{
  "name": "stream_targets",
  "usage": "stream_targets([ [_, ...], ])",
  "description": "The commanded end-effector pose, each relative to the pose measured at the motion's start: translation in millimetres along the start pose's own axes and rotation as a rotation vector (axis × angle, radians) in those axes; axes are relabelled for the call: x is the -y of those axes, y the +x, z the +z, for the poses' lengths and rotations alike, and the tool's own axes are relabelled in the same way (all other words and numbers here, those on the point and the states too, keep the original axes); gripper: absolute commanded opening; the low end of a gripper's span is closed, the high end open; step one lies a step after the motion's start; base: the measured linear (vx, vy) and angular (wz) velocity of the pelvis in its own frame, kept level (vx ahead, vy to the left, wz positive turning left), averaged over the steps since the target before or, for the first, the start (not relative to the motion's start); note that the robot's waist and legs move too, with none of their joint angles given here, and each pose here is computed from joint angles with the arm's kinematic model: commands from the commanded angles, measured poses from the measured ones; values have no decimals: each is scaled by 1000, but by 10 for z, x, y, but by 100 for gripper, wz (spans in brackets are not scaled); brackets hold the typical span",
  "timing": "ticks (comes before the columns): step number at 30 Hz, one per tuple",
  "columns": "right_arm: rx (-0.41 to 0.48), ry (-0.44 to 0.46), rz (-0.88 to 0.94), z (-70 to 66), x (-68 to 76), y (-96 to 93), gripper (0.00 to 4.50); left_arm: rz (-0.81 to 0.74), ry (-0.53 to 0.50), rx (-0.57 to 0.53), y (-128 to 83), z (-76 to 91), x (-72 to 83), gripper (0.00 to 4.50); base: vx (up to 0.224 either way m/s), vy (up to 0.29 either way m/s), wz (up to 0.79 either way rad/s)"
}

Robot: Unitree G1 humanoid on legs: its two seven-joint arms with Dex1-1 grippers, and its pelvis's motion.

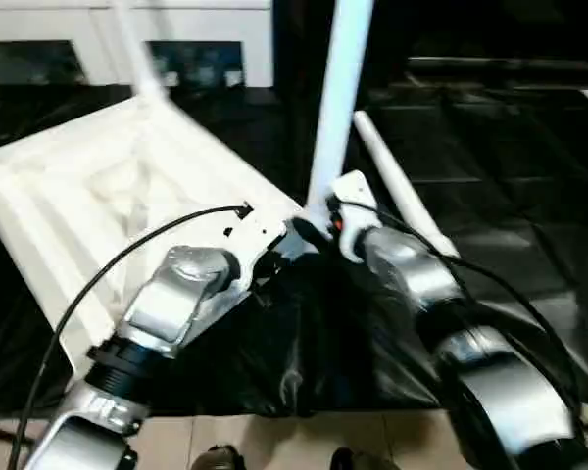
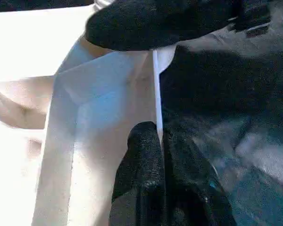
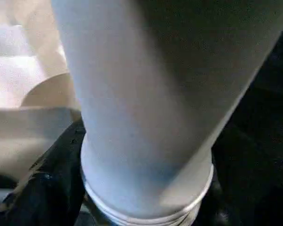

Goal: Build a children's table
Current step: Insert table leg to table base

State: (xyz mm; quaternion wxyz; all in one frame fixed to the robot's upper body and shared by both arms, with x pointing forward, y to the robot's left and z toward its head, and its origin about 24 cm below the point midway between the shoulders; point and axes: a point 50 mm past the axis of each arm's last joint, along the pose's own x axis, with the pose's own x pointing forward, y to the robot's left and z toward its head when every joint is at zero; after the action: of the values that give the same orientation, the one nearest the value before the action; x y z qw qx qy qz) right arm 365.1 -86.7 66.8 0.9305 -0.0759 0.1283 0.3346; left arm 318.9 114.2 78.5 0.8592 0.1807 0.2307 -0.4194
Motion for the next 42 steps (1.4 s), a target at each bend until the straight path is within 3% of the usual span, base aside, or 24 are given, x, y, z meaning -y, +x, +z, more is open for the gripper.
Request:
stream_targets([
  [1,-39,-43,45,-74,33,-106,397,-87,67,59,12,148,36,0,0,0,0],
  [9,-42,-144,134,-101,95,-371,397,-151,119,43,11,109,-14,0,0,0,0],
  [16,-44,-176,213,-98,102,-541,397,-266,185,40,2,74,29,0,0,0,0],
  [30,-30,-129,258,-91,36,-541,397,-324,222,40,20,45,50,0,0,0,0],
  [42,-43,-107,263,-115,40,-525,289,-320,222,36,27,37,33,0,0,0,0],
])
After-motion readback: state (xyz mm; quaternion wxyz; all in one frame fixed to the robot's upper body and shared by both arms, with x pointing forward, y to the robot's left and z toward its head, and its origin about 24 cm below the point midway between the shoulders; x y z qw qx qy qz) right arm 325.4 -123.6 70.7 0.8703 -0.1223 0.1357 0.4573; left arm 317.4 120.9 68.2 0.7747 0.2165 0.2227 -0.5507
